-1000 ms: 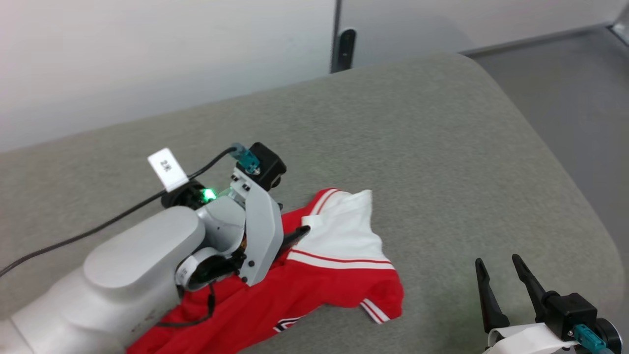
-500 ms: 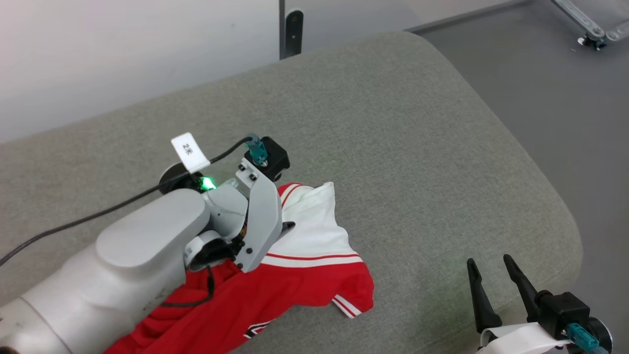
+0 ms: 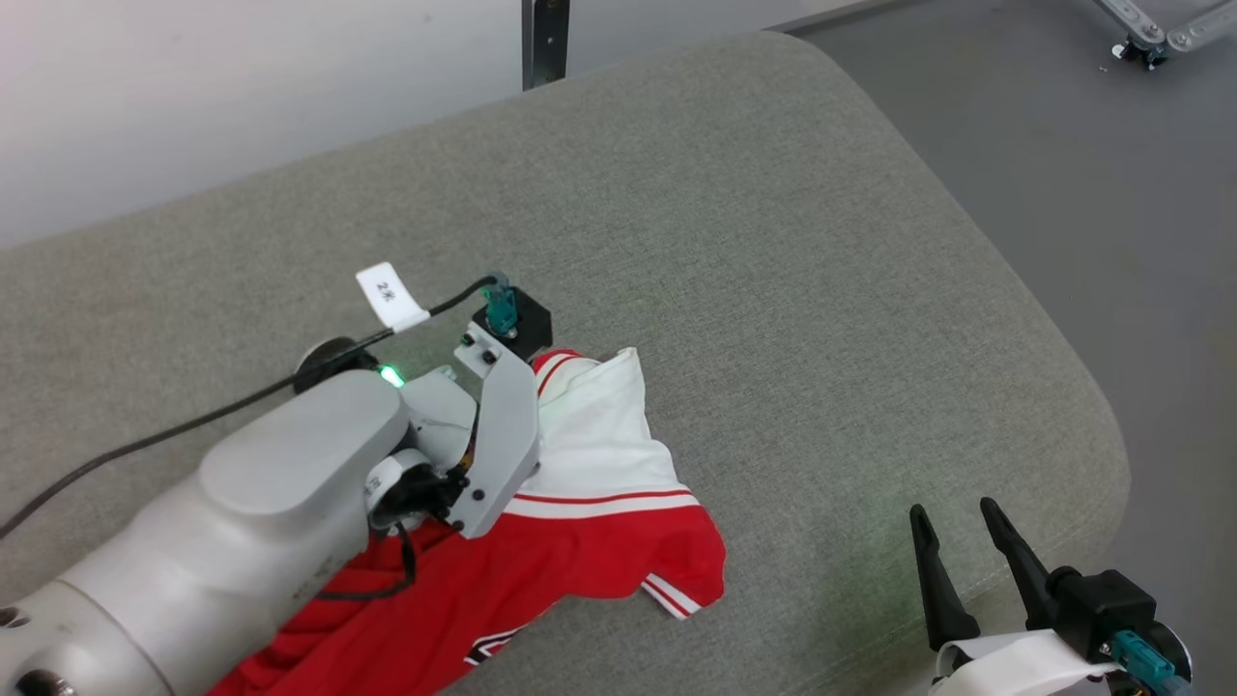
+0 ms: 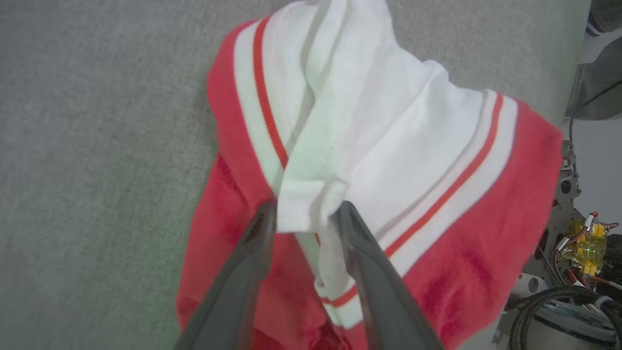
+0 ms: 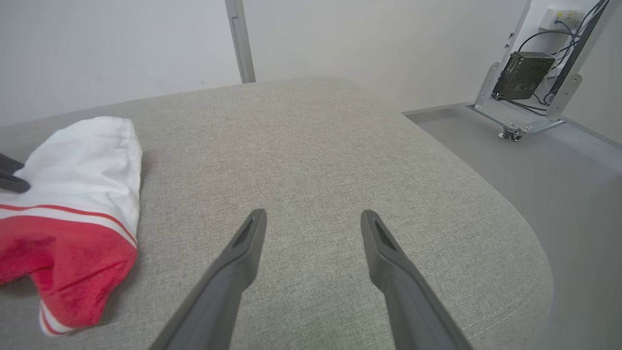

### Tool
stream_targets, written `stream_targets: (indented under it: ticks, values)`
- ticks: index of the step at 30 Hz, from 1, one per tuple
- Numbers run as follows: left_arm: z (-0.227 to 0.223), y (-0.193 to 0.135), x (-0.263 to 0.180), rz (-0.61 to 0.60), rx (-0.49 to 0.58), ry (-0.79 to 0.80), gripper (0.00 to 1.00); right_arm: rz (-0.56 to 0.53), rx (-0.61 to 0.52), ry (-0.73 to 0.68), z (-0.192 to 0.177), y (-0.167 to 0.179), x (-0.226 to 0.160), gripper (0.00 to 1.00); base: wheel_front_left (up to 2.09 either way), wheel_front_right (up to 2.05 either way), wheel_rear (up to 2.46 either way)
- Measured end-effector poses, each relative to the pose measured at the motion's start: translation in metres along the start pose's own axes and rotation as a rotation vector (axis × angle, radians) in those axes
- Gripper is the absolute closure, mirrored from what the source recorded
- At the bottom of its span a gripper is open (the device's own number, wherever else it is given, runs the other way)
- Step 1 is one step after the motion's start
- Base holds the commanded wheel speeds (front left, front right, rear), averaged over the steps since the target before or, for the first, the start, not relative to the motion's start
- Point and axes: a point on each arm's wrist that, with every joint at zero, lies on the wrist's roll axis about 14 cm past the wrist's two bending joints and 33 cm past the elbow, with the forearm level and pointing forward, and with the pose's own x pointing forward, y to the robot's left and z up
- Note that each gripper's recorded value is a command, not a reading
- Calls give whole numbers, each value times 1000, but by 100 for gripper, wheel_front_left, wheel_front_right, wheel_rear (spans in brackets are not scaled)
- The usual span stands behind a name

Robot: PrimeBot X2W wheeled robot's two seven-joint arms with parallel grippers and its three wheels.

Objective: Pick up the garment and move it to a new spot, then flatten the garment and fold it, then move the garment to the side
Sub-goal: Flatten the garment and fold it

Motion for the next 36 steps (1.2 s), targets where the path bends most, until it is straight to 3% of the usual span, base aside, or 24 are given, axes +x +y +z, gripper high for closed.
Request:
stream_targets:
  ticks: [1, 5, 7, 15, 21, 36]
  values:
    - [-3, 1, 1, 2, -2, 17, 38, 2, -1, 0, 0, 0, 1, 0, 0, 0, 0]
    - [-11, -2, 6, -11, -30, 74, 60, 6, 0, 6, -2, 2, 2, 0, 0, 0, 0]
    - [-15, -5, 7, -19, -48, 104, 99, 8, 0, 6, -1, 3, 2, 0, 0, 0, 0]
    - [-12, -17, 6, -52, -69, 135, 100, 12, 3, 2, 0, 4, 4, 0, 0, 0, 0]
    - [6, -24, -7, -67, -26, 96, 100, 10, 7, -1, 0, 3, 5, 0, 0, 0, 0]
    - [-6, -105, -34, -264, -37, 101, 100, 79, 7, 1, -2, 24, 18, 0, 0, 0, 0]
